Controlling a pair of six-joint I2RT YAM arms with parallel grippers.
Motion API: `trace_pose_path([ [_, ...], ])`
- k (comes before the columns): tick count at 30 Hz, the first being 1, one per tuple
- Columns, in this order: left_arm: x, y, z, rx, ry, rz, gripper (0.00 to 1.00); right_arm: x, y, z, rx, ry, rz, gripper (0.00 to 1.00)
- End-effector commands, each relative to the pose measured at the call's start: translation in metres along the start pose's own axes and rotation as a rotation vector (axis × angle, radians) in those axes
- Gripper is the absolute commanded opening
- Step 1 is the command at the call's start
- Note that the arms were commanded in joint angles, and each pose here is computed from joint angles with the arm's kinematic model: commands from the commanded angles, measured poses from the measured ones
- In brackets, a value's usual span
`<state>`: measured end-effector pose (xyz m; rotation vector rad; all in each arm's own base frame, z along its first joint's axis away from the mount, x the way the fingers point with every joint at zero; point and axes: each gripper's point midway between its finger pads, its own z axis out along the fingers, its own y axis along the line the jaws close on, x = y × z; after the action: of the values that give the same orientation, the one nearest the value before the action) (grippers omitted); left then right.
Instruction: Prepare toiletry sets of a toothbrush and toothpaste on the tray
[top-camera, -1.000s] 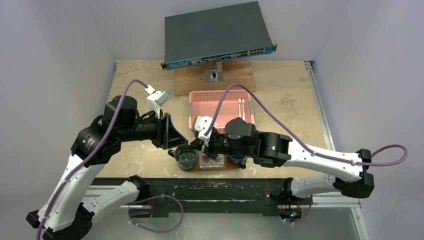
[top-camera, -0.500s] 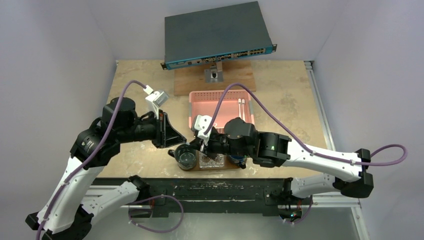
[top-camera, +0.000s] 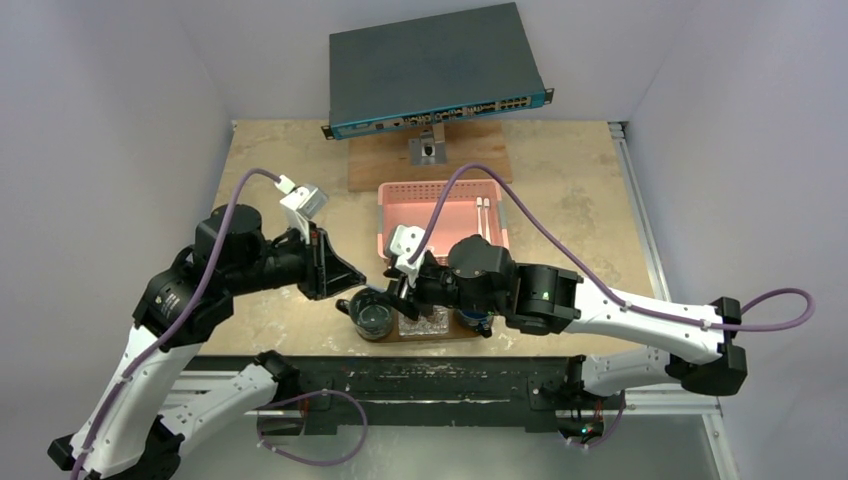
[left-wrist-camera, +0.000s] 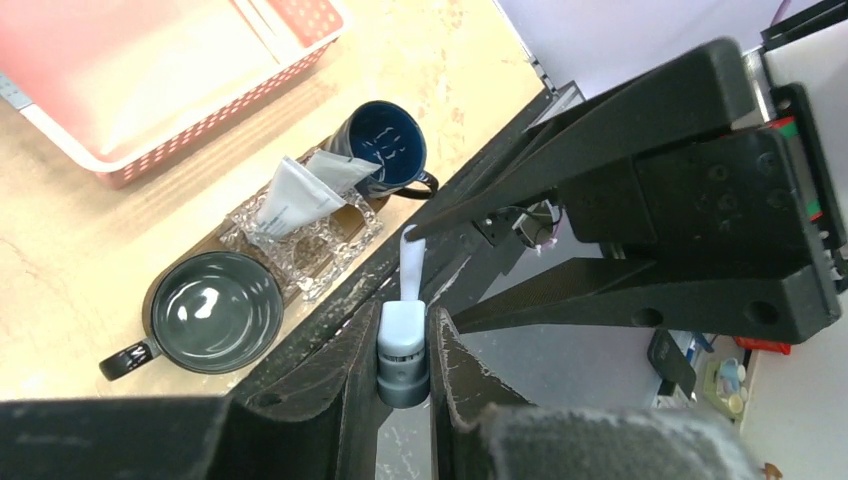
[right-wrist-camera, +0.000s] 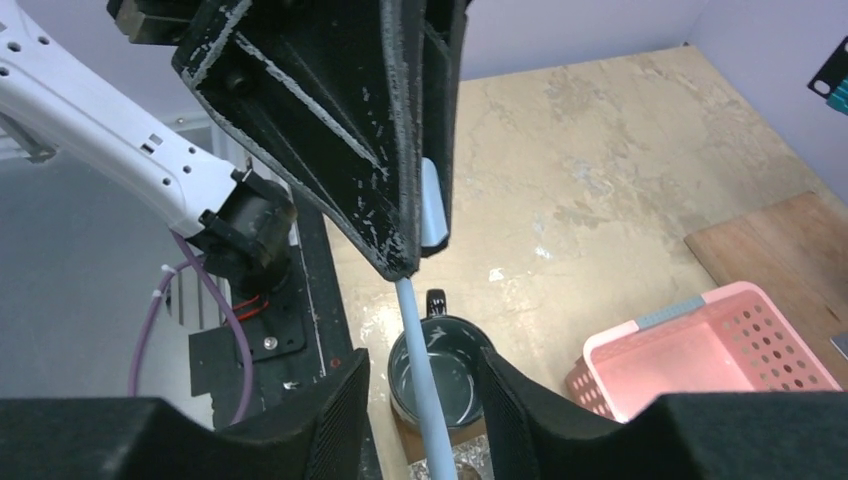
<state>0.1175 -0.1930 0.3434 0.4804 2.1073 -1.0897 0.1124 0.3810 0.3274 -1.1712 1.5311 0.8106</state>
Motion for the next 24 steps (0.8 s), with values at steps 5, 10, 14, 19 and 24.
trace_pose_path([
  [5, 0.005, 0.01, -0.001, -0.065, -0.026, 0.058, 0.0, -0.027, -0.021, -0.025, 0.118, -0.085, 0.045, 0.52],
  [10, 0.01, 0.007, 0.002, -0.115, 0.009, 0.107, 0.0, -0.024, -0.049, -0.034, 0.262, -0.065, 0.097, 0.52],
  [14, 0.013, 0.01, 0.002, -0.153, 0.012, 0.118, 0.0, -0.014, -0.087, -0.044, 0.378, -0.044, 0.194, 0.52],
  [19, 0.015, 0.015, 0.007, -0.227, 0.018, 0.151, 0.0, 0.003, -0.126, -0.054, 0.493, -0.027, 0.285, 0.52],
  [24, 0.016, 0.01, 0.016, -0.285, 0.03, 0.229, 0.0, 0.018, -0.149, -0.058, 0.571, -0.018, 0.336, 0.52],
])
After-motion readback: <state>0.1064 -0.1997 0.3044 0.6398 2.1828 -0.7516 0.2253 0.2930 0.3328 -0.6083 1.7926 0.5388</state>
